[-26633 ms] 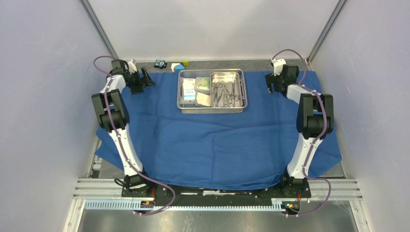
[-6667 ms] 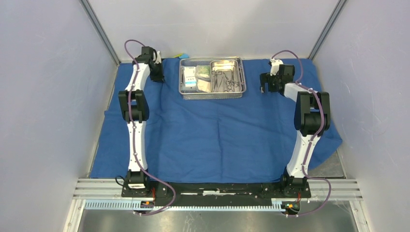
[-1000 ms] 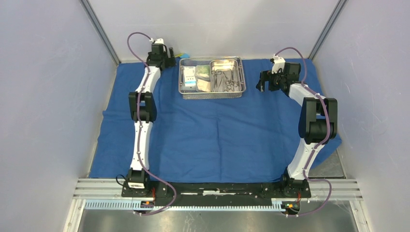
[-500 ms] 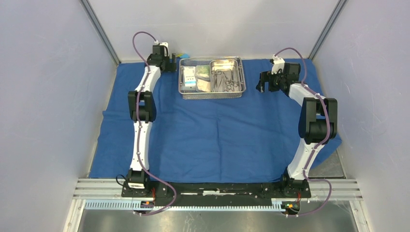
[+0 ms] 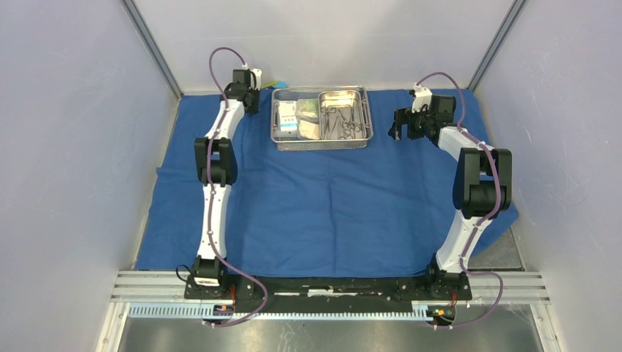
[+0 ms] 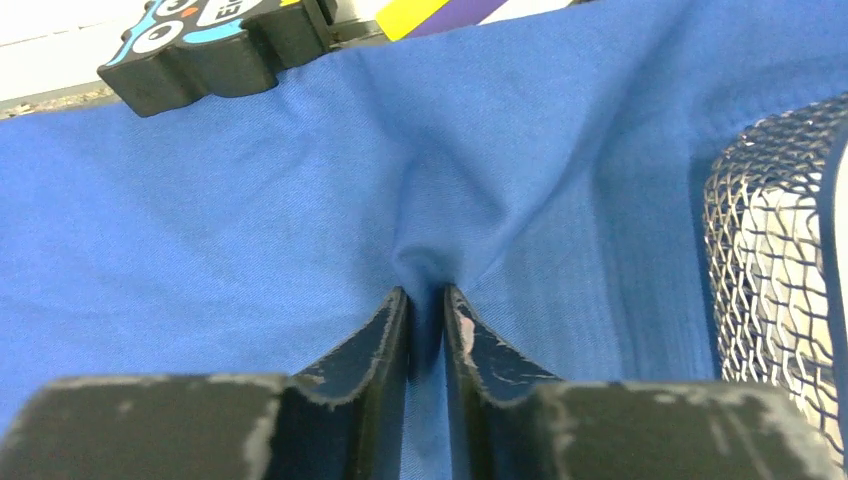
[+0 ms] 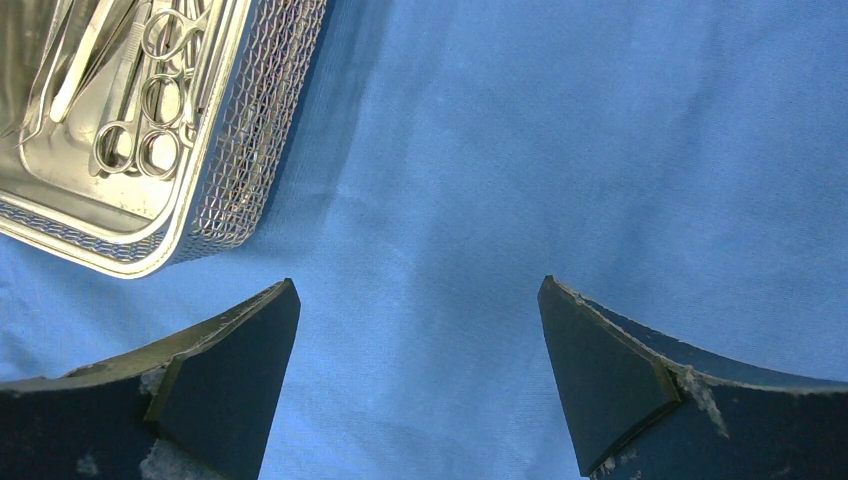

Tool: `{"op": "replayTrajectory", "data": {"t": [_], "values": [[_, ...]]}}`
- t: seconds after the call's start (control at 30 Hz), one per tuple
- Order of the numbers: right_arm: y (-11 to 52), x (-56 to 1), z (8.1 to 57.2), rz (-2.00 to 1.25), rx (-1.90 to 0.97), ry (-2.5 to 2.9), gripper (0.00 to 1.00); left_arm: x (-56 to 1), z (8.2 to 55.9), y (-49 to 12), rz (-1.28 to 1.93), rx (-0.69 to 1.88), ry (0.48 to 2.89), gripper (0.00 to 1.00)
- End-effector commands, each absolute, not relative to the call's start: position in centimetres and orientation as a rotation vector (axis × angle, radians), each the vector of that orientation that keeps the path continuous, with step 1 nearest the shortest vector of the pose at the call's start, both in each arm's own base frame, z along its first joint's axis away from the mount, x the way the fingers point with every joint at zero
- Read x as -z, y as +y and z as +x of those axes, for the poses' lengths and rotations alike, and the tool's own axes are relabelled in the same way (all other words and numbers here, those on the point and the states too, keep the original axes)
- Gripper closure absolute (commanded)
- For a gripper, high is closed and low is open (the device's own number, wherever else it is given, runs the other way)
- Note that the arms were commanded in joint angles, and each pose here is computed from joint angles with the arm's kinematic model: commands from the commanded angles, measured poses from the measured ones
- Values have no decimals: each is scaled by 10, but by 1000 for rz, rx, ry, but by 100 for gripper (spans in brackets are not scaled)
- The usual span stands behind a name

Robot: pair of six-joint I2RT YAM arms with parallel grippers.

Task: Open and lay out the surgical kit
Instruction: Smooth out the surgical kit at the center of the board.

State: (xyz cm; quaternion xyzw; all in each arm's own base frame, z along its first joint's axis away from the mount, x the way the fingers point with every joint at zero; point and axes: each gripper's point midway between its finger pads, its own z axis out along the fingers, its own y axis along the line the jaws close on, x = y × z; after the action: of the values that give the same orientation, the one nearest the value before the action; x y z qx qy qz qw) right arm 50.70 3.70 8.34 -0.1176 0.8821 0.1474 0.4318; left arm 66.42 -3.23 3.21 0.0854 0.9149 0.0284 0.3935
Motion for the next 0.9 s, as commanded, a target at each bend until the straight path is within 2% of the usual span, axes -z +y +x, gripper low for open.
{"op": "replayTrajectory", "data": {"t": [0.0, 0.1, 0.3, 0.33, 0.43, 0.53, 0.6, 0.67, 0.77, 0.87], "values": [[36, -101, 512, -314, -351, 2150, 2, -48, 656, -30, 259, -69, 2328, 82], [36, -100, 513, -314, -351, 2152, 2, -54, 654, -31, 253, -62, 2319, 97], [36, -98, 514, -314, -356, 2156, 2, -60, 652, -27, 246, -85, 2317, 97], [36, -99, 514, -316, -355, 2154, 2, -60, 651, -26, 242, -94, 2318, 92], [35, -99, 513, -322, -347, 2155, 2, -60, 651, -24, 249, -111, 2318, 48], [33, -97, 512, -326, -334, 2160, 2, -58, 650, -18, 224, -137, 2327, 23], [30, -94, 512, -315, -313, 2171, 2, -56, 649, -14, 200, -142, 2337, 13], [24, -90, 514, -299, -280, 2185, 2, -57, 646, -9, 171, -132, 2349, 7], [14, -84, 519, -275, -226, 2194, 2, -65, 642, 2, 110, -76, 2355, 0], [7, -85, 528, -226, -220, 2180, 2, -69, 640, 25, -9, 31, 2358, 0]]}}
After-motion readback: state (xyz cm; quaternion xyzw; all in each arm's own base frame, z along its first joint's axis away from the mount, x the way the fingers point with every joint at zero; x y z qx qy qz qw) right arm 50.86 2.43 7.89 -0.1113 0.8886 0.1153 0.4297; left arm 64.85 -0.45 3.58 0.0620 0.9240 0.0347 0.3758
